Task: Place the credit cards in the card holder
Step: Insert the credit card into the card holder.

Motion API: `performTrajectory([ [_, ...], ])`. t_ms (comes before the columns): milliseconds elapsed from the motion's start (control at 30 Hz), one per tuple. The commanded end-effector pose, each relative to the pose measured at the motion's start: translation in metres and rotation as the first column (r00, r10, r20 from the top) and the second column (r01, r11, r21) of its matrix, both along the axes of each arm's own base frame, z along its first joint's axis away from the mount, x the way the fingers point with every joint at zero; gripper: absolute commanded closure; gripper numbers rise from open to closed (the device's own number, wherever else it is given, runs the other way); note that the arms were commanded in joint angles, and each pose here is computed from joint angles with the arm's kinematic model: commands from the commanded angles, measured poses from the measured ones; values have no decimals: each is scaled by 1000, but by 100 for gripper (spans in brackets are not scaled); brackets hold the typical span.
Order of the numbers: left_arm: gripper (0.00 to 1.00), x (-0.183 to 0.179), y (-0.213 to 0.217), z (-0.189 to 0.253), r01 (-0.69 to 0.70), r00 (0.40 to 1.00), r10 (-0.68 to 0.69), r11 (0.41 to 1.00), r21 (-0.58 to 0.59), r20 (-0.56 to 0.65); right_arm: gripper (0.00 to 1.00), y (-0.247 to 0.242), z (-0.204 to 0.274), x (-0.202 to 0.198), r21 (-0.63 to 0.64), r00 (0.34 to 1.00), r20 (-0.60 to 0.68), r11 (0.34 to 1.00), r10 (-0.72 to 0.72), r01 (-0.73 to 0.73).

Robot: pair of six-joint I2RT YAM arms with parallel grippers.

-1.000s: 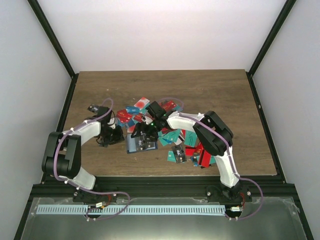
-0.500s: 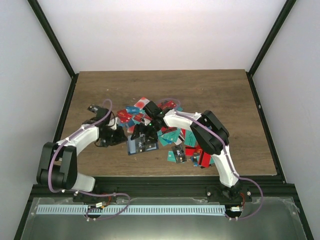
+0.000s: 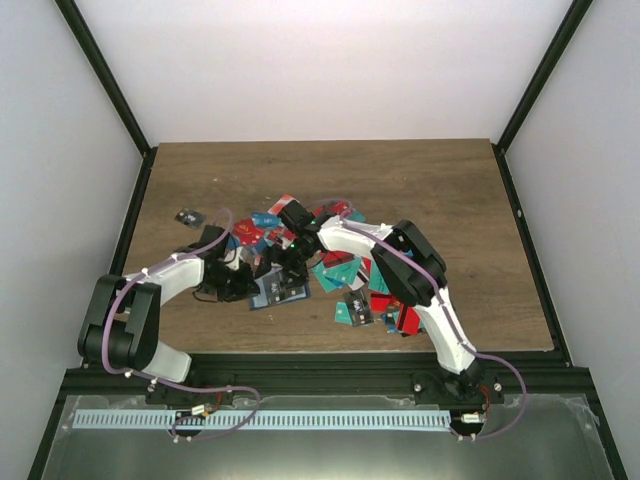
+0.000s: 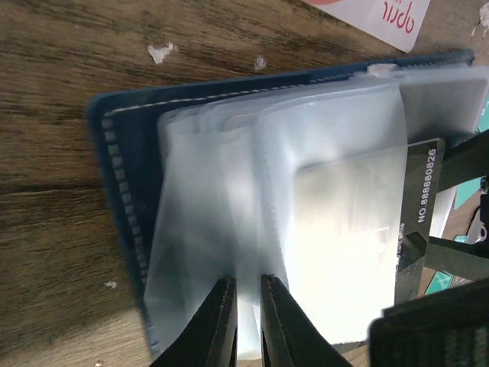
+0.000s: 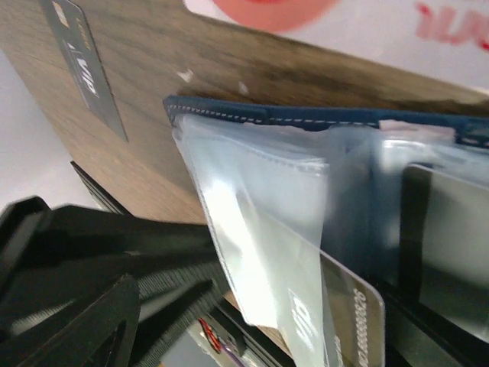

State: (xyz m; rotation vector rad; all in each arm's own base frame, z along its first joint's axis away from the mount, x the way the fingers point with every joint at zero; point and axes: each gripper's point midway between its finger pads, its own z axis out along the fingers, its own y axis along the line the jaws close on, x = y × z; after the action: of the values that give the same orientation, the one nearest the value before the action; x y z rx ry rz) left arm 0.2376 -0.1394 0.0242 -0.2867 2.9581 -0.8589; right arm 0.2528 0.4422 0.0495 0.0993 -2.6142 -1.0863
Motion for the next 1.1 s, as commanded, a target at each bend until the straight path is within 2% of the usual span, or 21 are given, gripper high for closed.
performTrajectory([
  [0, 88, -1, -6, 1, 15, 1000, -15, 999, -32, 1, 21, 22, -14, -8, -23, 999, -28, 1000, 17, -18],
  [200, 88, 2, -4, 8, 18, 1000, -18, 1000, -20, 23, 21, 24, -10, -10, -11, 999, -27, 1000, 26, -26],
  [533, 80, 23, 15, 54, -13, 990, -3, 994, 107, 143, 20, 8, -8, -8, -80, 999, -12, 996, 35, -36],
  [700, 77, 22, 17, 66, -27, 986, 9, 994, 107, 165, 19, 12, 4, -1, -69, 999, 21, 997, 47, -45],
  [733, 77, 21, 17, 64, -28, 987, 10, 994, 107, 160, 19, 13, 7, 0, -69, 998, 30, 996, 51, -49],
  [800, 77, 22, 15, 63, -24, 986, 9, 996, 91, 167, 2, 14, 13, 1, -63, 997, 38, 996, 68, -66],
  [933, 77, 21, 1, 58, -2, 986, 2, 1000, 2, 164, 0, 8, 19, 2, -94, 993, 61, 991, 99, -93],
  [1067, 78, 22, 5, 49, -10, 989, 5, 999, 32, 151, 0, 0, 26, 6, -124, 989, 96, 988, 109, -97],
])
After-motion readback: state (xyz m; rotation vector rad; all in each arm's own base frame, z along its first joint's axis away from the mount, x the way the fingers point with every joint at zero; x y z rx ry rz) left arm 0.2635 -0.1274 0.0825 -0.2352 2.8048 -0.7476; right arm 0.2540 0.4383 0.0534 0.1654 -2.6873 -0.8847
